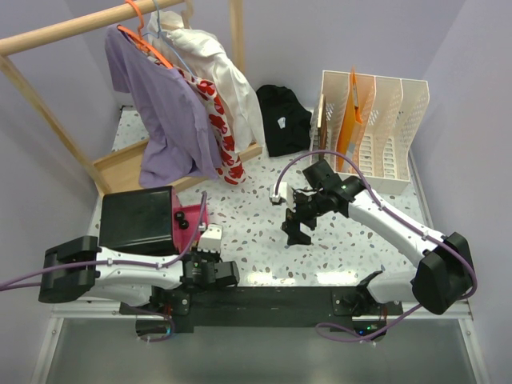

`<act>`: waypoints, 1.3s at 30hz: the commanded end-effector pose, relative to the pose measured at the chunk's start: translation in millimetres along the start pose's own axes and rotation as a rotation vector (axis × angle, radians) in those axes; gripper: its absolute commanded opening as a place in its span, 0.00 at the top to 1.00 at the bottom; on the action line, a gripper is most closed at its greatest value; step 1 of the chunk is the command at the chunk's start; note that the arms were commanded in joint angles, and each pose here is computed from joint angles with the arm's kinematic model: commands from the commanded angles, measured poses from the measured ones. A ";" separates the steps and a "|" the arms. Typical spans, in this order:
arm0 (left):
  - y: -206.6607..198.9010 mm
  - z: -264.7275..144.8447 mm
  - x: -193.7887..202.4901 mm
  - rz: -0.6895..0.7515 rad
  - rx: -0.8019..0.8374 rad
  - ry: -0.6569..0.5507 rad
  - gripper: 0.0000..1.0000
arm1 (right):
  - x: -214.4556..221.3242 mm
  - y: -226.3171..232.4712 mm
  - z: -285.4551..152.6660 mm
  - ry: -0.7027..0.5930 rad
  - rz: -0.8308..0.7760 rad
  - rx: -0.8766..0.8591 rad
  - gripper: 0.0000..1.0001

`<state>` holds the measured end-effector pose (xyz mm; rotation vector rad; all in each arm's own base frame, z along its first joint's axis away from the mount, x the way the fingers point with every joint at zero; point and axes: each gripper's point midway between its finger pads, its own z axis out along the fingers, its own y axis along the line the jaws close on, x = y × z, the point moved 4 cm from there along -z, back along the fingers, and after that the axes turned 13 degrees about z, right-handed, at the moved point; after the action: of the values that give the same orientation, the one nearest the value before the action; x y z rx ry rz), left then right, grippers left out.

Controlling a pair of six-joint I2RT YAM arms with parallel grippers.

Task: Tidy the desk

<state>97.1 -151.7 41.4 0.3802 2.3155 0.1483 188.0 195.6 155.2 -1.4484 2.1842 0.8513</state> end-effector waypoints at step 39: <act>-34.7 -76.3 -90.8 -0.018 0.626 -0.111 1.00 | 1.1 5.0 4.4 0.016 0.015 -0.076 0.01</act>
<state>76.6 -200.7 100.7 0.6975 2.3611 -0.5758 182.3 195.5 142.9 -1.4677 2.2505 0.9050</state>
